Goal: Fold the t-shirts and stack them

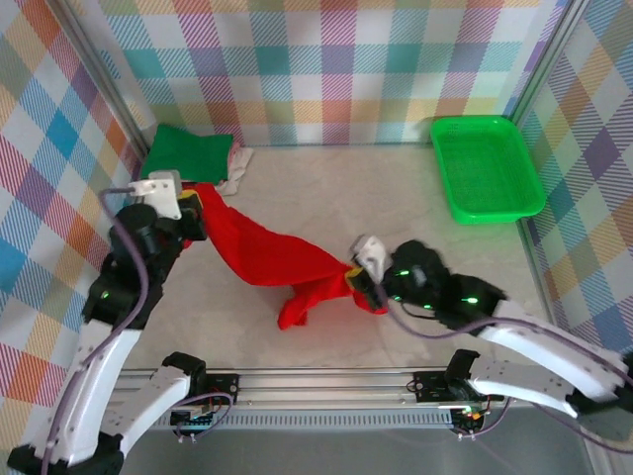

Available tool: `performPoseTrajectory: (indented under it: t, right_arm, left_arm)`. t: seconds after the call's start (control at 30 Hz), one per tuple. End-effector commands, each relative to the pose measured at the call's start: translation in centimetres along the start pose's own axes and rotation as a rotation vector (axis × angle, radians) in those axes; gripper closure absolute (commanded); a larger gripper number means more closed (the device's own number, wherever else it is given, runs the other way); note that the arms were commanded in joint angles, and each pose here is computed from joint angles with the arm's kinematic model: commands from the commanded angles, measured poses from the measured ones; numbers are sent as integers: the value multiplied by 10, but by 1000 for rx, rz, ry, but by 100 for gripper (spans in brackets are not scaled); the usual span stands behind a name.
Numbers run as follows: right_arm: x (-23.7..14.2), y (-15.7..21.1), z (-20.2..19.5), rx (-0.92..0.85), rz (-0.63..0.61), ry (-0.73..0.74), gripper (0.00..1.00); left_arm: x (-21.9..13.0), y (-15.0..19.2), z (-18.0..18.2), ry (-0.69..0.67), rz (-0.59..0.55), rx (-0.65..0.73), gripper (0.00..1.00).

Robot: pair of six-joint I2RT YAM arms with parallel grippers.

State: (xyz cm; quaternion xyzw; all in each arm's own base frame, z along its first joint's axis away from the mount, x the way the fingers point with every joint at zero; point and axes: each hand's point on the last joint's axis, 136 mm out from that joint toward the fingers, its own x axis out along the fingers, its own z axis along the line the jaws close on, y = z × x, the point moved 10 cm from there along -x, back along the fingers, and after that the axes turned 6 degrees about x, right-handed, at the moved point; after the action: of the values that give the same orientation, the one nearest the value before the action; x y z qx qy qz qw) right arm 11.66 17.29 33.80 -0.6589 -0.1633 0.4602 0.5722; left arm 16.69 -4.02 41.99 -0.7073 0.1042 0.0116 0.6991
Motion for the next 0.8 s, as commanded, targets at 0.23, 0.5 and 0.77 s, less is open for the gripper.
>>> performPoseTrajectory:
  t: [0.23, 0.5, 0.77]
  right_arm:
    - [-106, -75, -18, 90, -200, 296, 100]
    - [-80, -89, -33, 81, -161, 433, 100]
    - [42, -79, -181, 525, 40, 368, 85]
  left_arm:
    - [-96, -83, -5, 249, -199, 37, 100]
    - [-50, -87, -2, 102, -75, 41, 100]
    - [95, -32, -6, -87, 163, 175, 100]
